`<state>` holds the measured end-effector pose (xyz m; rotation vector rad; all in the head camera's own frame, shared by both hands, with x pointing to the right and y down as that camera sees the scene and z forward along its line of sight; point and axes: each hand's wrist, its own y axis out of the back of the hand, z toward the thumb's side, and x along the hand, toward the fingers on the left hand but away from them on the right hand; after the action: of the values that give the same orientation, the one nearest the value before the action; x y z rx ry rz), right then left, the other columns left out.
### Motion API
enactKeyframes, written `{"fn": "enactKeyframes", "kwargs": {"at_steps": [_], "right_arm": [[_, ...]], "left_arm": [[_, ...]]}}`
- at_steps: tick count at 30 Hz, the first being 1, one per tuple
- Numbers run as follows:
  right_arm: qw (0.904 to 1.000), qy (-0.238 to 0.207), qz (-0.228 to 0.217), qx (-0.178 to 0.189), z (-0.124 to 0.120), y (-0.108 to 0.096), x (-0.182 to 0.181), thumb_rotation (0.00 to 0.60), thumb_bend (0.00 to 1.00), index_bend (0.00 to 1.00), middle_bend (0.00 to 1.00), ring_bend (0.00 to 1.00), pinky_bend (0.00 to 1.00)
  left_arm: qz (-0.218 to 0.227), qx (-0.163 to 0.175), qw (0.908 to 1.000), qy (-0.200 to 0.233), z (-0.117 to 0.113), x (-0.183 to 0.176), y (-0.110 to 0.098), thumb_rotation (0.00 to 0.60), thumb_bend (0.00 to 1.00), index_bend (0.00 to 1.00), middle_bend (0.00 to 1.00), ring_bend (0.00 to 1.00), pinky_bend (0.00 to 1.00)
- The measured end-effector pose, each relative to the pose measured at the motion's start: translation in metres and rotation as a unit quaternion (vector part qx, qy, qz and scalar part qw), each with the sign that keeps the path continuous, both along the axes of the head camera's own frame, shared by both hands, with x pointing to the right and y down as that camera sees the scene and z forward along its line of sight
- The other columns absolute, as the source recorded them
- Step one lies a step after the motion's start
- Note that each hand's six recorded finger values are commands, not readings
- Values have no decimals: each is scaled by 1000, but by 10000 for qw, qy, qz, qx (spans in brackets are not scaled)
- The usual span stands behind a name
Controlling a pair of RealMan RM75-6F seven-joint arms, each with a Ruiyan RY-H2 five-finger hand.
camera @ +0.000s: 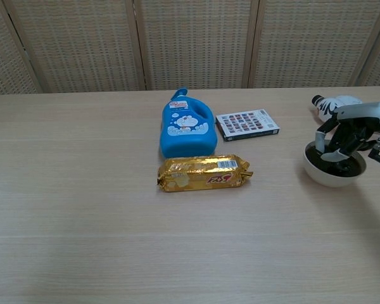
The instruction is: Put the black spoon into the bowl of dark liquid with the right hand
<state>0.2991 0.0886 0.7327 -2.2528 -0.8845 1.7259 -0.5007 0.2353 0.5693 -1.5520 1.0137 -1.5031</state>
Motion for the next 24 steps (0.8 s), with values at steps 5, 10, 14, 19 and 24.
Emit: {"fn": "enactKeyframes", "kwargs": {"at_steps": [5,10,14,19,24], "right_arm": [[9999,74,90,63,4,-8,2,600,720,728,941,943,1000],[9994,242,213,136,7,-17,14,600,720,729,941,943,1000],[9990,376,226,118,5,-16,25,600,720,730,941,943,1000],[9992,358,191,36,3,-10,24,600,720,730,941,943,1000],[9996,259,71,-37,1,-3,14,600,719,730,941,943,1000]], "left_arm": [[-34,-4,10000,-15,0,-2,1,600,416,0,0,0,0],[-52,-31,10000,-25,1,-4,3,600,416,0,0,0,0],[-31,-44,10000,-6,3,-2,2,600,416,0,0,0,0],[6,-35,10000,22,4,0,1,600,416,0,0,0,0],[7,-38,10000,21,3,0,2,600,416,0,0,0,0]]}}
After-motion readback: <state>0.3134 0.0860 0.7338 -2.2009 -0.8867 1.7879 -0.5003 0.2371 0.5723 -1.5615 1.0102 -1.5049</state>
